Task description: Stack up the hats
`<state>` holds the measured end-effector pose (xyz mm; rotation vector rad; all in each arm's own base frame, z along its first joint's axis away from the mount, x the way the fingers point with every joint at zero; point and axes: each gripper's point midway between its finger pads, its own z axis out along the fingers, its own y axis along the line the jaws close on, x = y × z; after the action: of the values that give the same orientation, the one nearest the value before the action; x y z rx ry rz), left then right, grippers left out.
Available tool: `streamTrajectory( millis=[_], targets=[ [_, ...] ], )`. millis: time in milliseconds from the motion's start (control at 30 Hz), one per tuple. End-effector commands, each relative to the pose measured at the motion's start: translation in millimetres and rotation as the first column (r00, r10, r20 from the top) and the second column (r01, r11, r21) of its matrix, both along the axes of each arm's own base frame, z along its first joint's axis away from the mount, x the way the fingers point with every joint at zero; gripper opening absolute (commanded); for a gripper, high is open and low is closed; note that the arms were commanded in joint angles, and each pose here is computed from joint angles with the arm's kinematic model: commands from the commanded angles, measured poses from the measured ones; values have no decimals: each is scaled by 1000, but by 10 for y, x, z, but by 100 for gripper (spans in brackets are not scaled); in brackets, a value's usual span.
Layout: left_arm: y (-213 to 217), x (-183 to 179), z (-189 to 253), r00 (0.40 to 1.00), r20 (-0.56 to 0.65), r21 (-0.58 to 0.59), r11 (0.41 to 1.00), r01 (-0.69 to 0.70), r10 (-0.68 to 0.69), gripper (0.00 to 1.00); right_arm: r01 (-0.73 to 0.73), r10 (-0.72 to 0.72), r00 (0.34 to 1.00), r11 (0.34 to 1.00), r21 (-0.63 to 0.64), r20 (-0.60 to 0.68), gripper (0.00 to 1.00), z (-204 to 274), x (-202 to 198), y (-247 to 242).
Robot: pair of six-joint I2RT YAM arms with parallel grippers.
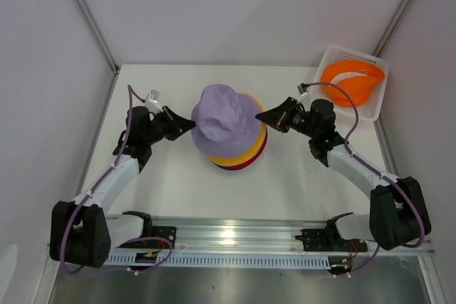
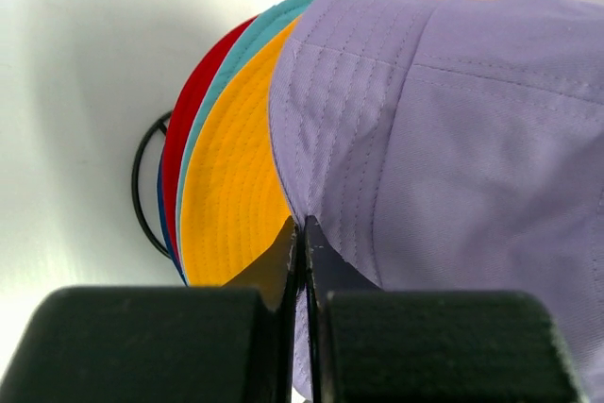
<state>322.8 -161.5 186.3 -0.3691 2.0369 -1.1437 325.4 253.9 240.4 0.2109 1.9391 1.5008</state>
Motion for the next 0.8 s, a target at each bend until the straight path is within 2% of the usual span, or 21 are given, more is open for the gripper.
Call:
streamTrajectory(
  millis=[0, 133, 367, 567, 767],
  targets=[
    [69, 43, 268, 995, 103, 87, 996, -18, 9, 1, 17, -16, 995, 1000, -7, 95, 0, 245, -27, -66],
    [50, 68, 346, 994, 106, 95, 995, -1, -9, 1, 5, -7, 993, 1000, 16, 118, 0, 422, -19, -78],
    [-65, -48, 188, 998, 45, 73, 996, 48, -52, 1, 9, -8, 995, 1000, -8, 100, 0, 457, -75, -115],
    [-102, -38, -218, 998, -40, 89, 995, 49, -45, 1, 68, -64, 997, 990, -121, 37, 0, 100, -11, -247],
    [-194, 11, -366, 997, -55, 105, 992, 67, -61, 1, 84, -96, 994, 969, -233, -42, 0, -404, -33, -365]
  ],
)
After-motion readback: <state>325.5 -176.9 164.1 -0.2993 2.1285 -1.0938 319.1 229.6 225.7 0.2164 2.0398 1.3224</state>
